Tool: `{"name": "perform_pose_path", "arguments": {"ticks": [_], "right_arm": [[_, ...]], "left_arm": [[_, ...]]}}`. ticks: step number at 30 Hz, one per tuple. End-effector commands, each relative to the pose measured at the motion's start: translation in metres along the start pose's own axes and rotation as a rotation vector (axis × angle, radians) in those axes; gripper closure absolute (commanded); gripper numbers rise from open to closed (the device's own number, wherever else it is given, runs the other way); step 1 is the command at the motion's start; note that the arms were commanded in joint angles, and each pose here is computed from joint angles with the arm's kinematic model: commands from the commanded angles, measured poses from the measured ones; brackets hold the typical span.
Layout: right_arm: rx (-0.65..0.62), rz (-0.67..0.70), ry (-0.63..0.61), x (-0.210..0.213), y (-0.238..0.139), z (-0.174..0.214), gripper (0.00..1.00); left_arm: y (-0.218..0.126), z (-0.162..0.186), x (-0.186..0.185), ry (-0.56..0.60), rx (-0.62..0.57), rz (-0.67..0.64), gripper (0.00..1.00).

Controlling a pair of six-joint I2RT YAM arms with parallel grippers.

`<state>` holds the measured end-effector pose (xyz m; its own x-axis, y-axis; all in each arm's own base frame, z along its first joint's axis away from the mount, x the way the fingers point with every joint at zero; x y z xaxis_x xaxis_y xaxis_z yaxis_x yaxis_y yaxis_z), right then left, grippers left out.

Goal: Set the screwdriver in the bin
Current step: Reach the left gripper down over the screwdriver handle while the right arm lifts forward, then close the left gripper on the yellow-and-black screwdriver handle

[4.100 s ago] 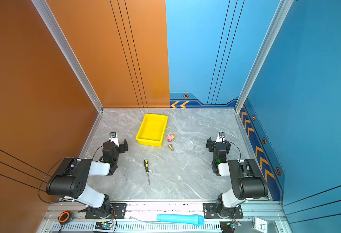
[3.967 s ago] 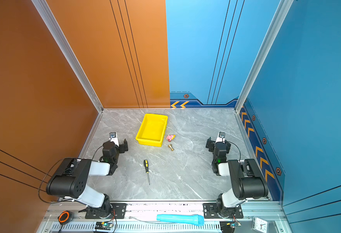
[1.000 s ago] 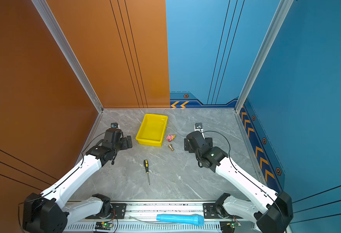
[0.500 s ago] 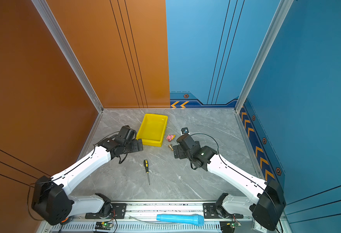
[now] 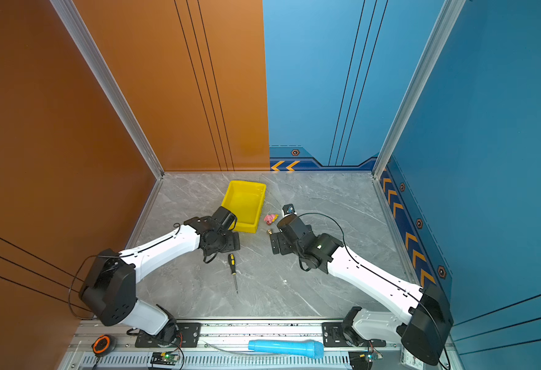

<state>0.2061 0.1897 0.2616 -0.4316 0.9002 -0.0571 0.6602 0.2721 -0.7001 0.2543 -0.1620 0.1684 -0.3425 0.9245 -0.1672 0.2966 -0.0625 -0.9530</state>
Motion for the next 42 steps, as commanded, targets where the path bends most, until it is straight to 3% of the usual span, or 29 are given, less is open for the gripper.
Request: {"name": "perform_pose_path", "arguments": {"ticks": [1, 2, 24, 38, 42], "right_arm": [[0.005, 0.011, -0.018, -0.003, -0.002, 0.008, 0.0], [0.01, 0.009, -0.021, -0.004, -0.001, 0.009, 0.0], [0.005, 0.018, -0.009, -0.025, -0.001, 0.004, 0.0], [0.005, 0.026, -0.018, -0.028, 0.002, 0.001, 0.0], [0.002, 0.026, -0.021, -0.028, 0.002, -0.002, 0.0]], "left_arm": [[0.004, 0.005, -0.012, -0.019, 0.012, -0.009, 0.12], [0.007, 0.007, -0.014, -0.021, 0.012, -0.017, 0.18], [0.042, 0.034, -0.016, -0.013, 0.021, -0.149, 0.47], [0.061, 0.049, -0.001, -0.029, 0.035, -0.191, 0.58], [0.061, 0.05, -0.001, -0.029, 0.031, -0.191, 0.7]]}}
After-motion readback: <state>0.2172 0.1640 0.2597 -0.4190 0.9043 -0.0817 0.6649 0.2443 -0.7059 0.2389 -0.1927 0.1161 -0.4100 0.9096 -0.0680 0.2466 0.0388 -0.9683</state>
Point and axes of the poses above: each gripper's point midway between its finger pads, its own y axis out along the fingers, its own x axis along the line the jaws close on, z = x × y, the point moved 10 cm from there along -y, back along the fingers, and after that the axes turned 11 degrees about -y, right-handed, at the moved point
